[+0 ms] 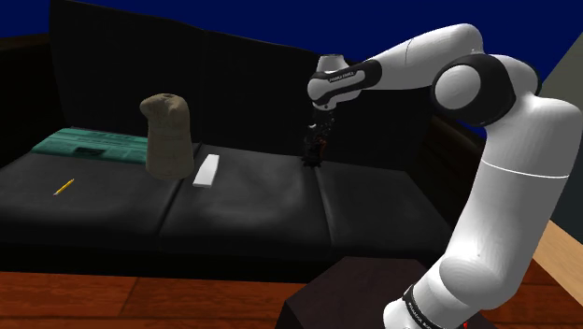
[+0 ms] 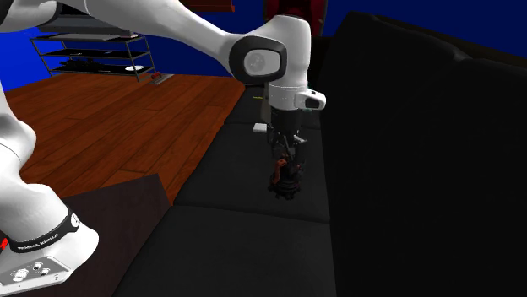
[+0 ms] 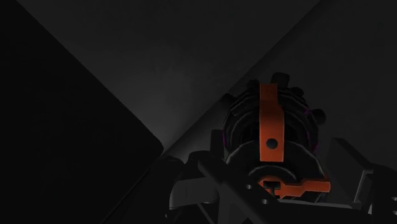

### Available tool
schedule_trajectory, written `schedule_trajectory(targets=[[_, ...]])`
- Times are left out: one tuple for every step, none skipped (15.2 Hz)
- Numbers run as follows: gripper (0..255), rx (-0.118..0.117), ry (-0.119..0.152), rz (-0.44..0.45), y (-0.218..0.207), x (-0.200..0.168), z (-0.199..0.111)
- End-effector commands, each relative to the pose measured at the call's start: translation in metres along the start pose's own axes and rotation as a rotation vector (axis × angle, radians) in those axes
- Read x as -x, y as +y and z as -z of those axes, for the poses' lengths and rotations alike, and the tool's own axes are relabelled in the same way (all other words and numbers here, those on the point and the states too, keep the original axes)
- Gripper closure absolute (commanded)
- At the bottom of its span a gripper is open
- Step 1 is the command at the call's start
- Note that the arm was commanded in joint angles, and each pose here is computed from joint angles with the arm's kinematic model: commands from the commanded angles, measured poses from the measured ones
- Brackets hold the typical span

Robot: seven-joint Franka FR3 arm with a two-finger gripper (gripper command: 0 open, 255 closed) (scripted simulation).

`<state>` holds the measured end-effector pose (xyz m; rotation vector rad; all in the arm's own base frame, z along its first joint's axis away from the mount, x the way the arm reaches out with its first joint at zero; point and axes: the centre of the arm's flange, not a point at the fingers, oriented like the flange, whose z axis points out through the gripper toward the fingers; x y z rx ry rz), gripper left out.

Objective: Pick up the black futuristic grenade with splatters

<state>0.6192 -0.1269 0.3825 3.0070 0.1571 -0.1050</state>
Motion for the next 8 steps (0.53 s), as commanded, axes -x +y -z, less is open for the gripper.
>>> schedule_trajectory(targets=[[255,0.0,0.001,0.0,0.0,0.001,0.012],[255,0.0,0.001,0.0,0.001,0.002,0.017],[255,0.0,0.001,0.0,0.002,0.002,0.022],[255,0.0,0.001,0.0,0.002,0.003,0.027],[255,0.0,0.001,0.0,0.003,0.003,0.032],[255,0.0,0.001,0.0,0.004,0.003,0.038],[255,0.0,0.001,0.0,0.004,0.003,0.038],[255,0.0,0.001,0.0,0.004,0.003,0.038]])
